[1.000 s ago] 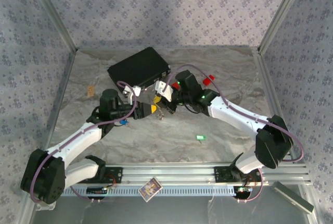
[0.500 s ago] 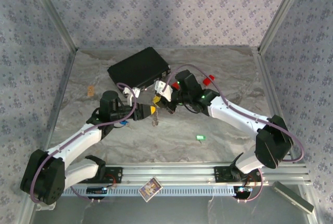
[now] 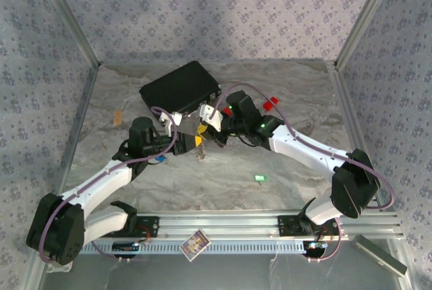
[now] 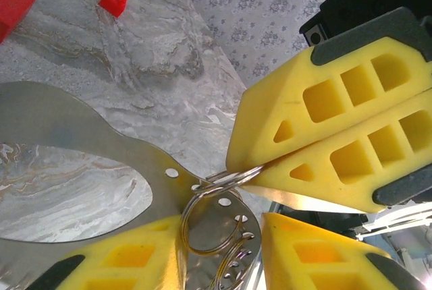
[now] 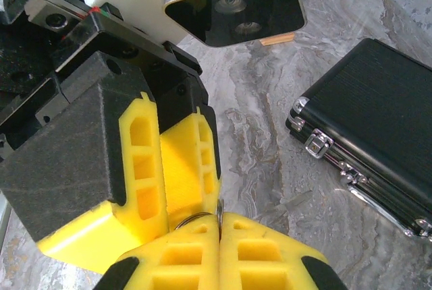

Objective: Put the keys on the keyring

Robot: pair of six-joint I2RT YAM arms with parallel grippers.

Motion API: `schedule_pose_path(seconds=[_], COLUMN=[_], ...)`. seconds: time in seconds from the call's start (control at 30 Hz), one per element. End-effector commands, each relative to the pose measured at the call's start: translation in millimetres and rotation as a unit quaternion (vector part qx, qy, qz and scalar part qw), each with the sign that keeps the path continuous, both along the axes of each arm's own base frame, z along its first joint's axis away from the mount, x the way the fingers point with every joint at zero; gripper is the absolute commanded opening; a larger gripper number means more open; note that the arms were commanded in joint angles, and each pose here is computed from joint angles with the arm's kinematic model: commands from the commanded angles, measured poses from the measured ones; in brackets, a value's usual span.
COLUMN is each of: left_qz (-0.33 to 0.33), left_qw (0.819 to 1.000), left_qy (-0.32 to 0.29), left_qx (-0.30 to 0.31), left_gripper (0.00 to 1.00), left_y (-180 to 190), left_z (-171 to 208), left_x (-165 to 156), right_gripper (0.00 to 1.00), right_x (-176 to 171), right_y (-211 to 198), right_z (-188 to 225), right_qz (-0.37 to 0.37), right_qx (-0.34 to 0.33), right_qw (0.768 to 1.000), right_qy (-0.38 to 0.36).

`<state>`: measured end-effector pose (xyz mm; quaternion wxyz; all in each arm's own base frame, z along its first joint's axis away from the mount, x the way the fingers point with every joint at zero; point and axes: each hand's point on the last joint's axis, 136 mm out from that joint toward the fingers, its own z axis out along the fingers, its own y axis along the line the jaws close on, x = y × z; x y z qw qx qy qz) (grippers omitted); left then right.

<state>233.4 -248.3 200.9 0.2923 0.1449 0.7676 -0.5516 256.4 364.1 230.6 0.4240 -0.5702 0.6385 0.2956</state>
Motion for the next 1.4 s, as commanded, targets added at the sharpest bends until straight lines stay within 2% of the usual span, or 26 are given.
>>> schedule_pose_path(seconds=[0.0,0.2,0.27,0.47,0.57,0.7,1.27,1.37], left_qz=[-0.008,0.004,0.008,0.018,0.029,0.036,0.030,0.032], left_qw=[1.000,0.999,0.999,0.999,0.998,0.998,0.997,0.996], left_qy=[-0.027,-0.039,-0.043,-0.050,-0.047,-0.056,-0.073,-0.080], left_qx=[-0.011,0.003,0.011,0.012,0.018,0.018,0.004,0.007], left_gripper=[0.29,0.21,0.21,0.23,0.34,0.36,0.24,0.18], left_y=[-3.2,0.9,2.7,4.3,5.9,7.7,6.2,7.3], left_z=[15.5,15.7,14.9,17.2,15.9,18.9,26.9,27.0], left_x=[2.4,3.1,3.5,6.2,9.0,10.6,9.3,8.9], right_gripper=[0.00,0.00,0.00,0.00,0.00,0.00,0.00,0.00], right_x=[2.3,2.7,2.5,1.8,1.8,1.2,-0.1,0.4], right_y=[8.1,6.6,6.4,6.5,6.2,5.7,5.2,5.1], right_z=[22.5,19.4,18.9,18.6,18.1,15.4,13.9,12.6], right_qz=[0.002,-0.001,-0.001,0.000,-0.001,-0.001,-0.003,-0.004], right_qx=[0.026,0.020,0.019,0.018,0.017,0.013,0.010,0.009], right_qw=[1.000,1.000,1.000,1.000,1.000,1.000,1.000,1.000], right_qy=[-0.015,-0.013,-0.012,-0.012,-0.012,-0.010,-0.011,-0.010])
